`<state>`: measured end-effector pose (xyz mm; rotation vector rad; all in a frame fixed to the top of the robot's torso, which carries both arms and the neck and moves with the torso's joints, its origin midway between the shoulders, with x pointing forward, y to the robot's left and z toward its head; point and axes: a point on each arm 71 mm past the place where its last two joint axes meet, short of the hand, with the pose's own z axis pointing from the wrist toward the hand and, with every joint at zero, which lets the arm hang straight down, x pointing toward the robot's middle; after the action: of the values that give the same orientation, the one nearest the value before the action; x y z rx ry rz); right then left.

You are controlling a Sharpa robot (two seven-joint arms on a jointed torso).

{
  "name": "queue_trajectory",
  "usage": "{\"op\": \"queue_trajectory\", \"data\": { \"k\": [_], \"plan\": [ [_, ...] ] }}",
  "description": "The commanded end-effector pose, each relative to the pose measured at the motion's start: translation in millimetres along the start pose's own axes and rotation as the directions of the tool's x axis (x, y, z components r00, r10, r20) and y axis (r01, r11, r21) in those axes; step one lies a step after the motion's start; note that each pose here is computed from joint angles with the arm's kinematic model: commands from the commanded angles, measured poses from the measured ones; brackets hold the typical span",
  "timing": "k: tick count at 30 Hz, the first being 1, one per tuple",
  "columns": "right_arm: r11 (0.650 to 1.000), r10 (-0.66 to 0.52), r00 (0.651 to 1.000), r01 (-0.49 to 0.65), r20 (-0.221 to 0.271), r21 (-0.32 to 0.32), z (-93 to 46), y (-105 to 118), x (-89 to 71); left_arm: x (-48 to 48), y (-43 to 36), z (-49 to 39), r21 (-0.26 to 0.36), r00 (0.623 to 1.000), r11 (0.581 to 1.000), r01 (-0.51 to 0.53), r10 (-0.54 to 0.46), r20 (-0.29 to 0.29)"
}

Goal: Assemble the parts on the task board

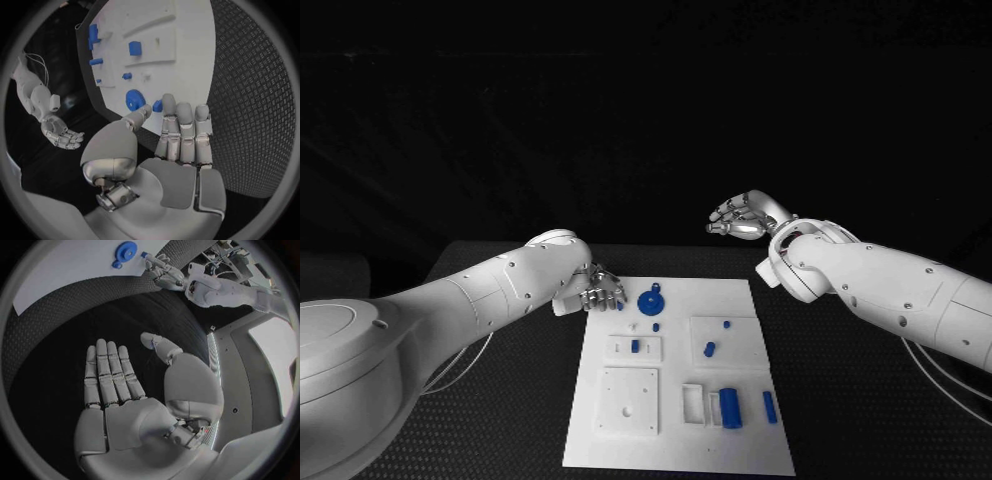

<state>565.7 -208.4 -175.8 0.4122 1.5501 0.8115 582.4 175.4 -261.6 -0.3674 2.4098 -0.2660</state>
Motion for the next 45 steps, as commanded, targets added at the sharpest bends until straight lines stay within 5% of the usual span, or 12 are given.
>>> {"op": "queue_trajectory", "data": {
  "k": [1, 29, 45],
  "plan": [
    [1.0, 0.0, 1.0, 0.0, -0.012, -0.006, 0.3, 1.4, 1.8, 1.2, -3.2, 0.2, 0.021, 1.0, 1.0, 0.011, -0.011, -0.01],
    [1.0, 0.001, 1.0, -0.001, -0.018, -0.008, 0.6, 2.5, 3.2, 6.2, -2.6, 4.0, 0.031, 0.998, 0.998, 0.046, -0.045, -0.031],
    [1.0, 0.001, 1.0, -0.001, -0.021, -0.007, 0.4, 1.8, 2.9, 5.5, 6.0, -0.7, 0.05, 0.995, 0.994, 0.098, -0.097, -0.026]
  ]
}}
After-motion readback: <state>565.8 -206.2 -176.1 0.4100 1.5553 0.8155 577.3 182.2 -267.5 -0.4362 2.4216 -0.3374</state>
